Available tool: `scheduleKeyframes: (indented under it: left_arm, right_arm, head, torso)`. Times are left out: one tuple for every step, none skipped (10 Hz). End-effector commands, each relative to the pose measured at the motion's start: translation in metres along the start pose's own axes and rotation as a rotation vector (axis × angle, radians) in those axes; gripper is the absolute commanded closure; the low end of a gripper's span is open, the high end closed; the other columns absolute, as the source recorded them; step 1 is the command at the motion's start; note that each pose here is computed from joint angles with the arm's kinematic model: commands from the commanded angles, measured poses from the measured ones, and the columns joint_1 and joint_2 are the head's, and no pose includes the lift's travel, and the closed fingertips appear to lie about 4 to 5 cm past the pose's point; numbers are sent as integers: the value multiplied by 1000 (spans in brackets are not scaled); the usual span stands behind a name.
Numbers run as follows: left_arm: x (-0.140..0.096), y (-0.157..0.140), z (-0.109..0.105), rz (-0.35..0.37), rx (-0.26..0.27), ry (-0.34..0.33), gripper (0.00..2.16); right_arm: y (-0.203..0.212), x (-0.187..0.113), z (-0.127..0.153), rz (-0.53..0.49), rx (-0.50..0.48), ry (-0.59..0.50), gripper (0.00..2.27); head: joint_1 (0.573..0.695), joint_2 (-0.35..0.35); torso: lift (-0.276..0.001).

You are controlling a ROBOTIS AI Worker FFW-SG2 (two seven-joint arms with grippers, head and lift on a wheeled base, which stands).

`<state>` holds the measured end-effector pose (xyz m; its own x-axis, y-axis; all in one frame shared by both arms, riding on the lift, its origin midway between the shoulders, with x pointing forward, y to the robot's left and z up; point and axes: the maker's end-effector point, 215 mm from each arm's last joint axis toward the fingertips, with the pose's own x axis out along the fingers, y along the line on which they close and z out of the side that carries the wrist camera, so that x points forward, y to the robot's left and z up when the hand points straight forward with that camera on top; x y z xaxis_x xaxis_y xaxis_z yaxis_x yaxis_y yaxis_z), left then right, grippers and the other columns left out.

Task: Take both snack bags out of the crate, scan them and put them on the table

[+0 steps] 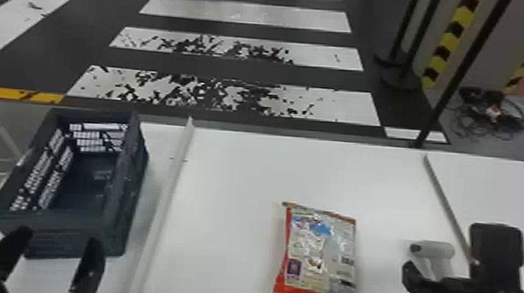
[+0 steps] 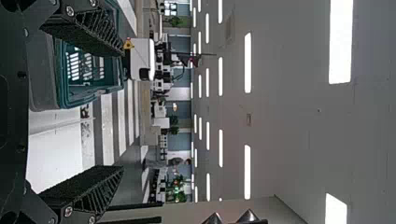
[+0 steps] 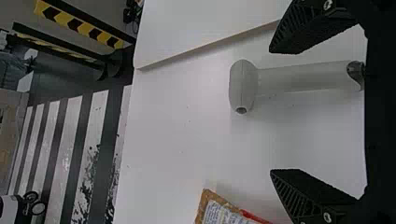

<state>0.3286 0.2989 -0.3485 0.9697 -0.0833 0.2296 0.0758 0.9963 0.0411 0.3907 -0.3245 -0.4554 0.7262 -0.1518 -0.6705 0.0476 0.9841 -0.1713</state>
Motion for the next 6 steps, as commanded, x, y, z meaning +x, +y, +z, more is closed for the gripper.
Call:
scheduleKeyframes:
  left_arm:
    - [0,0,0,0,1,0,140]
    - [0,-1,-1,0,-1,4,140]
    - [-1,-1,-2,0,-1,5,140]
    - [-1,0,-2,2,0,3,140]
    - [-3,0,-6,5,0,12,140]
    - [-4,2,-11,8,0,21,140]
  right_arm:
    - [-9,13,-2,3,-3,-8,70]
    - [-11,23,-6,20,8,4,70]
    - [-10,34,-10,48,19,18,70]
    - [-13,45,-14,50,20,33,70]
    - [-22,54,-18,34,12,47,70]
    - [-29,60,-22,22,2,64,70]
  head:
    - [695,-37]
    - [695,-49]
    - [695,-57]
    - [695,-60]
    - [695,-66]
    - [695,-75]
  torso:
    - [-94]
    - [-94]
    - [-94]
    - [-94]
    - [-94]
    - [-94]
